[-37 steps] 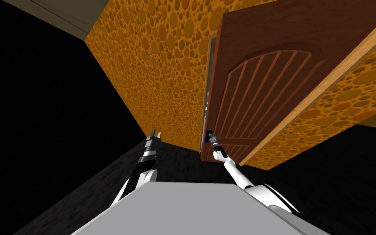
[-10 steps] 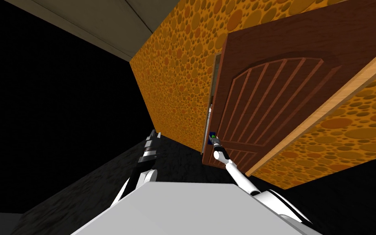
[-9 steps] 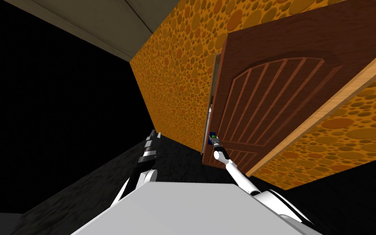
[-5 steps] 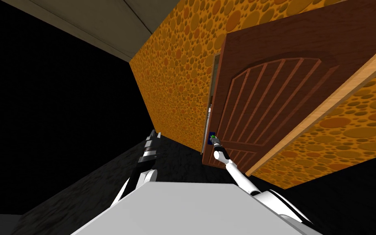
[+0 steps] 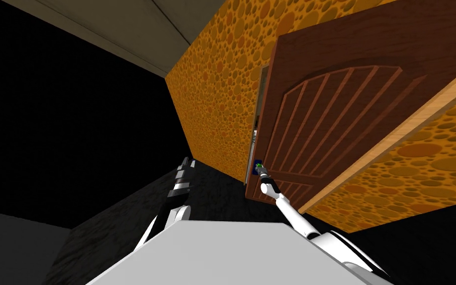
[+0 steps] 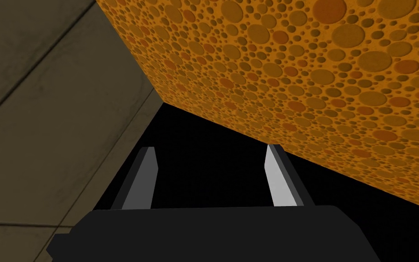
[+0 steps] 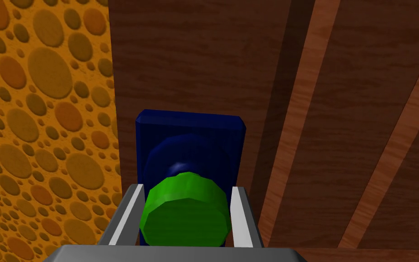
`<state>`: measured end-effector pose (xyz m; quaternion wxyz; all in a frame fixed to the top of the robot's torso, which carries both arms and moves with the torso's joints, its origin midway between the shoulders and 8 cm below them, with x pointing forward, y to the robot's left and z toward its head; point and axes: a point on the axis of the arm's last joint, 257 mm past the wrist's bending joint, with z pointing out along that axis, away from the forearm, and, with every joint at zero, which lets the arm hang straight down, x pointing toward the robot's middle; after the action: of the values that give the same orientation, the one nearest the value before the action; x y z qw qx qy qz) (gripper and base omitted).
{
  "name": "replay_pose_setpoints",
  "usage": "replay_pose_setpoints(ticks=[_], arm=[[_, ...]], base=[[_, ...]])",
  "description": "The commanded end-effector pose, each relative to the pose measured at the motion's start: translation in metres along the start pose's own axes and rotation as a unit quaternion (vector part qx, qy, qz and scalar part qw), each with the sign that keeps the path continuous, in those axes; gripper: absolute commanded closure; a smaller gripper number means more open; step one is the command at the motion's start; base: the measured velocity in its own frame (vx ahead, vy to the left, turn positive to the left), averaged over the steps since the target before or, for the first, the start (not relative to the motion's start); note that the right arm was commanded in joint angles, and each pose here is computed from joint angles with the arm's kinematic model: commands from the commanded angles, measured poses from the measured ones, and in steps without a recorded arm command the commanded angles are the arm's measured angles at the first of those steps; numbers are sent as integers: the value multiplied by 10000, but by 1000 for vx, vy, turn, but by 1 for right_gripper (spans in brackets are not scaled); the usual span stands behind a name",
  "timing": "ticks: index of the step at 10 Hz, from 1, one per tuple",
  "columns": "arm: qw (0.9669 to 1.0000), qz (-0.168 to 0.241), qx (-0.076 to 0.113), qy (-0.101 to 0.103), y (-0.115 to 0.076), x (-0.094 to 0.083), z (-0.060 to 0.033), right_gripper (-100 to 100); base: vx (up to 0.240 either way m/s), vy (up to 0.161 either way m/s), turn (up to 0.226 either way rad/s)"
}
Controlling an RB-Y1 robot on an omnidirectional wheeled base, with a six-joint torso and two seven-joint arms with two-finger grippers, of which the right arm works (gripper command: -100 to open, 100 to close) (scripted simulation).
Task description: Pull the door open
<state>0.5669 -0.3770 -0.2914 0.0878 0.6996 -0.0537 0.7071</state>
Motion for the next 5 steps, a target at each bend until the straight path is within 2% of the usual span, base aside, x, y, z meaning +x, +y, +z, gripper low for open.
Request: replay_pose_setpoints(ticks=[1, 5], arm=[[9999, 61, 99, -35, -29, -39, -38, 100], [9994, 166, 287, -43, -6, -37, -87, 100]], base=[[-199, -119, 173], [-216, -85, 176]])
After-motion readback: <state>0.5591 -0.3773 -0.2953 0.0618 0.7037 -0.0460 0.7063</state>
